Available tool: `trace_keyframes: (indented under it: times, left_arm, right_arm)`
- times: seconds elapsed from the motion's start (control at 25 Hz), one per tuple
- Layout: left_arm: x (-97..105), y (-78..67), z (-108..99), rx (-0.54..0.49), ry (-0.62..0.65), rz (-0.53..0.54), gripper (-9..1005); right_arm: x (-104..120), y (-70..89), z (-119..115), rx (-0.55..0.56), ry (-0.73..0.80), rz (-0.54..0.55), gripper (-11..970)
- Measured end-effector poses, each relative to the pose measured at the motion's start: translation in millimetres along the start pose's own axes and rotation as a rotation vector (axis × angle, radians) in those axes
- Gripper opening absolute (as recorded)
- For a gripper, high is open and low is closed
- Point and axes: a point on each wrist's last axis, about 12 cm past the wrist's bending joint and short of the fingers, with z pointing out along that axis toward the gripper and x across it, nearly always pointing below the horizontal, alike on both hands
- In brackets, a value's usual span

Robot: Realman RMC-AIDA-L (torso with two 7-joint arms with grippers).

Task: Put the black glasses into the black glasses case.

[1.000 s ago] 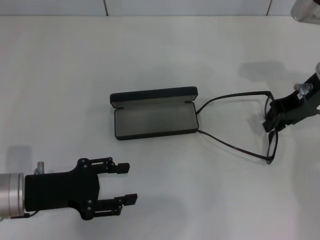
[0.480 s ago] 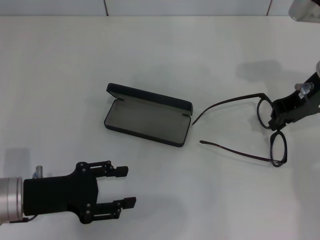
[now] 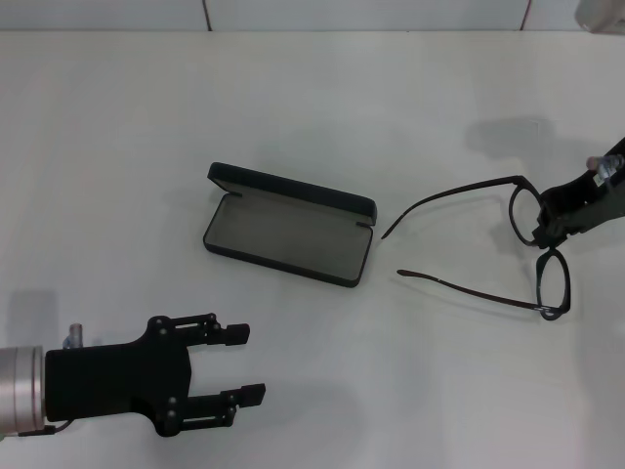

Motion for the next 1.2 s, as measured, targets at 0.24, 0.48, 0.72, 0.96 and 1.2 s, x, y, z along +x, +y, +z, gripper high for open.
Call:
trace_keyframes:
  times: [0.24, 0.48, 0.72, 0.96, 1.2]
  left_arm:
    - [0, 0.0, 0, 0.0, 0.0, 0.0, 690]
    - [0, 0.3, 0, -0.003, -0.004, -0.002, 689]
    - [-3, 2.1, 0, -0.014, -0.026, -0.004, 689]
    - [-11, 4.7, -2, -0.054, -0.109, -0.062, 682]
    - [-17, 10.0, 0, -0.049, -0.135, -0.183, 670]
  right_arm:
    - [3, -5.2, -7, 0.035, -0.001, -0.004, 50]
    - [7, -12.1, -21, 0.052, -0.04, -0.006, 51]
    - [15, -22.5, -31, 0.062, -0.065, 0.005, 51]
    - [22, -30.9, -44, 0.015, -0.127, -0.054, 50]
    - [31, -33.4, -57, -0.002, -0.197, -0.187, 50]
